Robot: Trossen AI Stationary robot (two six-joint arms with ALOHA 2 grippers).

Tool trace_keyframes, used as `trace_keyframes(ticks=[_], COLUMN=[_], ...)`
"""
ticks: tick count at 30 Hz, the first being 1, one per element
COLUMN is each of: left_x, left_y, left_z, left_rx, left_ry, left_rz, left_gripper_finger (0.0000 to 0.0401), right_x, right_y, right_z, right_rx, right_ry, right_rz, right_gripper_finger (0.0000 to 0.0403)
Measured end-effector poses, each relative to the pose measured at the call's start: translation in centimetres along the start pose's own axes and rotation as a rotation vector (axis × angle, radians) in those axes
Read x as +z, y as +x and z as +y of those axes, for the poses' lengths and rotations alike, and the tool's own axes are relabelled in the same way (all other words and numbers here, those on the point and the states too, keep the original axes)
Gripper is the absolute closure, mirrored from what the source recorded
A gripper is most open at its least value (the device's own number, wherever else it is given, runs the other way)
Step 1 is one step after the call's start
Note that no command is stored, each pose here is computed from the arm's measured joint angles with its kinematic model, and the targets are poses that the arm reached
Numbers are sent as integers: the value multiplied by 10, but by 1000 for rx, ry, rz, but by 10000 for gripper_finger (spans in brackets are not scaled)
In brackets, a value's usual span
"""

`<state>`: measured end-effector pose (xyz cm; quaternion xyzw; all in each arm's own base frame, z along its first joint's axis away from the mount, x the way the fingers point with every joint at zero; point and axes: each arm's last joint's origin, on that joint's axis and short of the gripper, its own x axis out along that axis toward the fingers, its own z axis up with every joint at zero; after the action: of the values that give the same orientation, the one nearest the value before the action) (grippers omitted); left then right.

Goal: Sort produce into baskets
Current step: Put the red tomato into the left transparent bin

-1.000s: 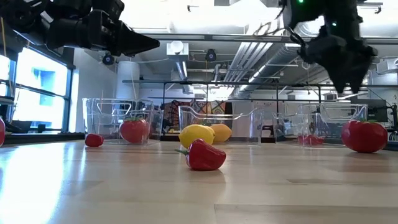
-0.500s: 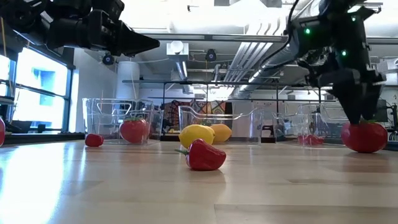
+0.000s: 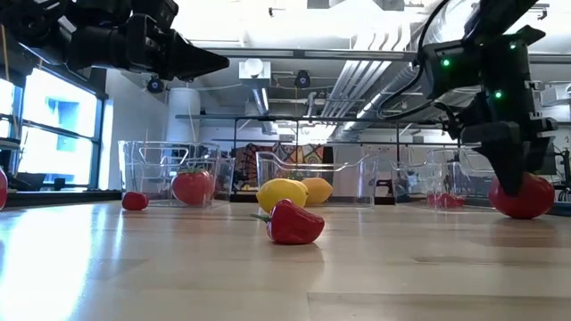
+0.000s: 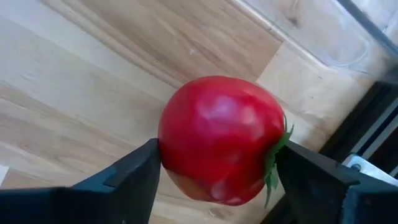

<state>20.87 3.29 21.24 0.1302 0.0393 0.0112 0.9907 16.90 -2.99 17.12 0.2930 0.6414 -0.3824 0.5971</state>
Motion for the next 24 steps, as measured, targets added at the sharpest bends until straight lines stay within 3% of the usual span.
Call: trace_keyframes(ticks=[6, 13, 19, 24], left_x=[0, -3, -5, -1], left_y=[0, -2, -8, -22], left_z=[0, -1, -2, -3], left_rx=[0, 0, 13, 30], left_ry=[0, 17, 24, 32], left_rz=[0, -2, -41, -97], left_gripper_finger=[376, 376, 388, 399], right_x=[0, 3, 7, 14], right_y=[-1, -25, -47, -59], right_z=[0, 16, 44, 73], right_rx=[-2, 76, 232, 427], right_ry=[-2, -48, -95, -128], right_rz=[-1, -49, -244, -505], right_gripper_finger=[171, 181, 182, 183])
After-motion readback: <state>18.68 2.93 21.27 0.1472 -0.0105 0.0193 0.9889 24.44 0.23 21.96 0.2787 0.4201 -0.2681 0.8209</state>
